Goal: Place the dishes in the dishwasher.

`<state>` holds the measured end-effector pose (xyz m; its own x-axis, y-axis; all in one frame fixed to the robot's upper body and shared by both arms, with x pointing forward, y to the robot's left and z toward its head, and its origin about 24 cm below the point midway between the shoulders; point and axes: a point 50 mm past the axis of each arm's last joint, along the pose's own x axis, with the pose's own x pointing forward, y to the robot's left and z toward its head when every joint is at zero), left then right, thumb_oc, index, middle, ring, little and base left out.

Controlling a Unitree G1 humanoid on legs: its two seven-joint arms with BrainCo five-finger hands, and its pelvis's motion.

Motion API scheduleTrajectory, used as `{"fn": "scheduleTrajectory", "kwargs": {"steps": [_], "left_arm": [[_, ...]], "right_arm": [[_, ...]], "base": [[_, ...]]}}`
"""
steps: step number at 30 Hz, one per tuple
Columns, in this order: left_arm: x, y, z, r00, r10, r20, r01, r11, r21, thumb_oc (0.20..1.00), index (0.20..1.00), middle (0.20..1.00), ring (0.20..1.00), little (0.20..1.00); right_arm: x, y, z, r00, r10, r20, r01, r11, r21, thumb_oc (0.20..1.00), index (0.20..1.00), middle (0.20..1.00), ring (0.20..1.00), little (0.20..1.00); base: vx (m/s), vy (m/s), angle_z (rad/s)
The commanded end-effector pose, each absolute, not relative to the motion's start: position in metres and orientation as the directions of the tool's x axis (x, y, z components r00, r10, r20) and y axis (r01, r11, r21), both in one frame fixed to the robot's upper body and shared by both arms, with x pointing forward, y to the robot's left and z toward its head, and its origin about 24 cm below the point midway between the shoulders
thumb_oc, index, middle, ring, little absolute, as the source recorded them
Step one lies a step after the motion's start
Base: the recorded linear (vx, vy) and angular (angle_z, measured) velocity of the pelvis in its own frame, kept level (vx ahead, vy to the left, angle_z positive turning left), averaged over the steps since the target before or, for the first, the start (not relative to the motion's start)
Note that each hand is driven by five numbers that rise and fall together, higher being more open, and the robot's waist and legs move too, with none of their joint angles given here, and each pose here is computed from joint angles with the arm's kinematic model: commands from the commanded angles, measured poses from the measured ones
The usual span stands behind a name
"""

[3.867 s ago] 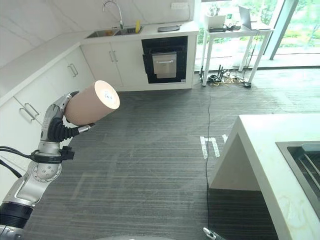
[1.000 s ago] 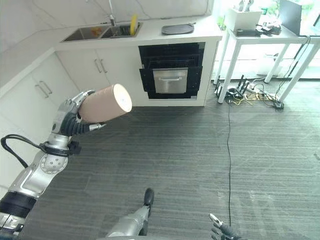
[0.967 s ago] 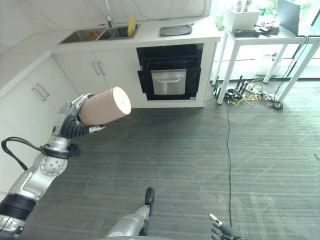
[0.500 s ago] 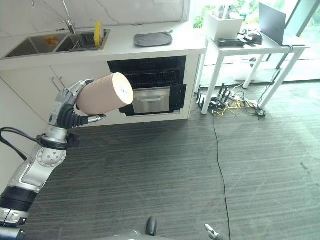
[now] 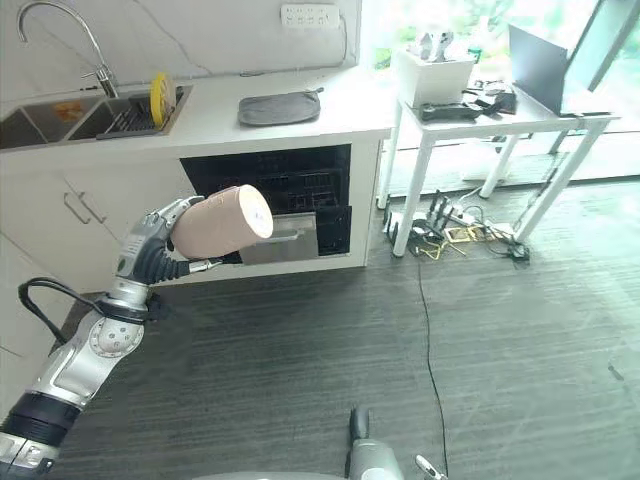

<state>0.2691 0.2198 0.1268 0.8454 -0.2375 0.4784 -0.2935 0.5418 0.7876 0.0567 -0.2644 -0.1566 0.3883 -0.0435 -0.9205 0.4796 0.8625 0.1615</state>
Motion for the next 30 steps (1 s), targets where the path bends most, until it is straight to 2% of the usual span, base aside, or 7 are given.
{"fn": "scheduleTrajectory", "kwargs": {"steps": [1,8,14,24,30], "left_arm": [[0.273,0.221,0.175,0.722,-0.226,0.654,-0.466,0.539,0.702,0.200,0.200,0.200,0.200,0.200],[0.270,0.228,0.188,0.705,-0.224,0.672,-0.482,0.544,0.687,0.200,0.200,0.200,0.200,0.200],[0.273,0.226,0.193,0.693,-0.218,0.687,-0.490,0.556,0.671,0.200,0.200,0.200,0.200,0.200],[0.269,0.237,0.186,0.698,-0.150,0.700,-0.517,0.572,0.637,0.200,0.200,0.200,0.200,0.200],[0.274,0.231,0.182,0.703,-0.169,0.690,-0.499,0.575,0.649,0.200,0.200,0.200,0.200,0.200]], "right_arm": [[0.064,-0.268,-0.154,0.398,-0.043,-0.916,0.429,0.892,0.144,1.000,1.000,1.000,1.000,1.000],[0.070,-0.277,-0.150,0.430,-0.059,-0.901,0.439,0.886,0.152,1.000,1.000,1.000,1.000,1.000],[0.068,-0.277,-0.151,0.419,-0.069,-0.905,0.463,0.874,0.147,1.000,1.000,1.000,1.000,1.000],[0.063,-0.284,-0.149,0.411,-0.111,-0.905,0.477,0.872,0.110,1.000,1.000,1.000,1.000,1.000],[0.053,-0.286,-0.150,0.407,-0.179,-0.895,0.554,0.828,0.086,1.000,1.000,1.000,1.000,1.000]], "base": [[0.43,-0.531,-0.06],[0.12,-0.216,-0.10],[0.13,0.054,0.16],[0.16,0.218,0.13],[0.22,0.557,0.13]]}}
